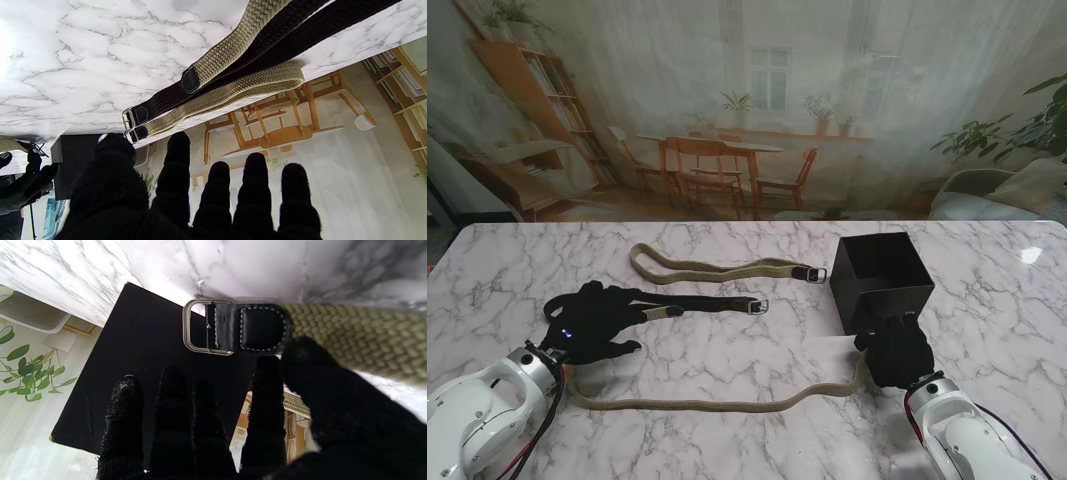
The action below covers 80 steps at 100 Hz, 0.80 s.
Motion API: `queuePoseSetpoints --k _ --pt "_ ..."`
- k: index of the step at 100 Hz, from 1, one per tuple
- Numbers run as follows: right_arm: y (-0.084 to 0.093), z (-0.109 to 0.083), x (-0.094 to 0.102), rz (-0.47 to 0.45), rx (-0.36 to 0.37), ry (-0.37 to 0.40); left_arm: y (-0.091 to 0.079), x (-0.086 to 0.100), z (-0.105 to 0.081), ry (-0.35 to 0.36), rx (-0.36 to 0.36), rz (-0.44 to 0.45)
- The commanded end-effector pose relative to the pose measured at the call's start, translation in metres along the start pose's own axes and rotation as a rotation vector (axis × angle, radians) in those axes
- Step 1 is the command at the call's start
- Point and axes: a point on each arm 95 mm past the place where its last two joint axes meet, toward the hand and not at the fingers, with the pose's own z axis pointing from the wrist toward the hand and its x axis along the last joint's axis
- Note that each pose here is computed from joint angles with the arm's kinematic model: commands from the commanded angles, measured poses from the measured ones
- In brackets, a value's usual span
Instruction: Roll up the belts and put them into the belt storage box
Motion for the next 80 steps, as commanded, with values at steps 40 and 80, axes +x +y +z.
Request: queuePoseSetpoints --k 40,80 --pt "-0.013 0.002 0.000 0.024 -0.006 -0.010 0.003 0.002 0.000 0.011 -0.013 -0.011" --pt "-0.019 0.001 0.002 0.059 -0.025 -0.062 0.003 0.002 0.001 0.023 -0.016 -0.010"
